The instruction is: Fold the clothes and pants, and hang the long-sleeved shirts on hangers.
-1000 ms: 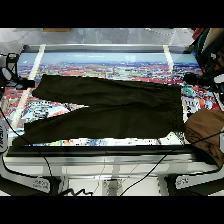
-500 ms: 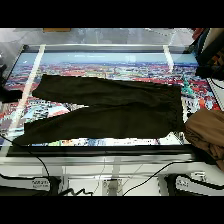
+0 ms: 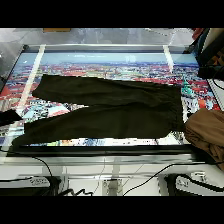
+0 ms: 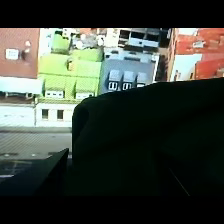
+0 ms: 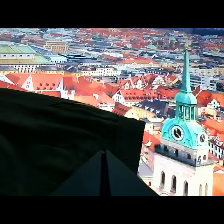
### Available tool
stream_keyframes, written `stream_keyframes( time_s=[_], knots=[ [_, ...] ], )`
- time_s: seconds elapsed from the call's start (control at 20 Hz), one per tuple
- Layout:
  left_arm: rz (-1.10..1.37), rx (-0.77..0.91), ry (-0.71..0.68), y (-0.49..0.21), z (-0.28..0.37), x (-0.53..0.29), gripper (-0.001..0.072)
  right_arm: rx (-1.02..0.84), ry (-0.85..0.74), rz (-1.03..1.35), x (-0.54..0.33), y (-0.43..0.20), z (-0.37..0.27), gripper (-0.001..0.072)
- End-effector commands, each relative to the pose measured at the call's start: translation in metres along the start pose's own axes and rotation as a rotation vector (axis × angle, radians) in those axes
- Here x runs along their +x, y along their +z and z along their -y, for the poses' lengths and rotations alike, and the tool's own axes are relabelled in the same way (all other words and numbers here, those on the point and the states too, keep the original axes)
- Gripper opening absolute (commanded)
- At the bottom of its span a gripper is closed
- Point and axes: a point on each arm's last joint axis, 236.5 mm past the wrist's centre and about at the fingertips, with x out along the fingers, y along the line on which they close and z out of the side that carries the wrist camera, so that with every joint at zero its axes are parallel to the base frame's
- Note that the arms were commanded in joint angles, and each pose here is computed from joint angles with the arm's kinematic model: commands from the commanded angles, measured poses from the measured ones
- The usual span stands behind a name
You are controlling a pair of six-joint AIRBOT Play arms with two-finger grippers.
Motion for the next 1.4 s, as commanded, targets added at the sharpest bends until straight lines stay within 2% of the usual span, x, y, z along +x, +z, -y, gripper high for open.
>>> stream_keyframes(
  time_s=[0.0, 0.1, 0.2, 0.45, 0.55, 0.6, 0.7, 0.8, 0.85, 1.1, 1.35],
  knots=[
    [0.036, 0.059, -0.018, -0.006, -0.009, 0.023, 0.0606, 0.053, 0.002, -0.004, 0.000, -0.001, -0.001, 0.0024],
    [0.005, 0.097, -0.039, -0.012, -0.010, 0.038, 0.0604, 0.087, 0.002, -0.003, 0.000, -0.001, -0.001, 0.0023],
    [-0.020, 0.093, -0.062, -0.016, -0.011, 0.051, 0.0521, 0.092, 0.004, -0.003, 0.000, 0.000, -0.001, 0.0023],
    [0.089, 0.071, -0.165, 0.011, 0.005, 0.072, 0.0516, 0.155, 0.010, 0.001, 0.000, 0.001, -0.003, 0.0024],
    [0.131, 0.064, -0.148, 0.023, 0.003, 0.074, 0.0504, 0.157, 0.010, 0.001, 0.000, 0.001, -0.002, 0.0023],
    [0.132, 0.074, -0.136, 0.025, 0.003, 0.075, 0.0452, 0.157, 0.010, 0.001, 0.000, 0.001, -0.003, 0.0024],
    [0.112, 0.099, -0.124, 0.023, 0.005, 0.078, 0.0239, 0.157, 0.010, 0.001, 0.000, 0.001, -0.003, 0.0024],
    [0.082, 0.123, -0.127, 0.017, 0.010, 0.080, 0.0082, 0.157, 0.010, 0.001, 0.000, 0.001, -0.002, 0.0024],
    [0.077, 0.125, -0.133, 0.017, 0.012, 0.080, 0.0027, 0.156, 0.009, 0.001, 0.000, 0.000, -0.002, 0.0024],
    [0.171, 0.164, -0.086, 0.049, 0.012, 0.050, 0.0025, 0.154, 0.003, 0.008, 0.000, 0.002, -0.001, 0.0024],
    [0.481, 0.153, -0.074, 0.127, 0.029, -0.031, 0.0025, 0.149, -0.007, 0.010, 0.000, 0.002, 0.002, 0.0023]
  ],
)
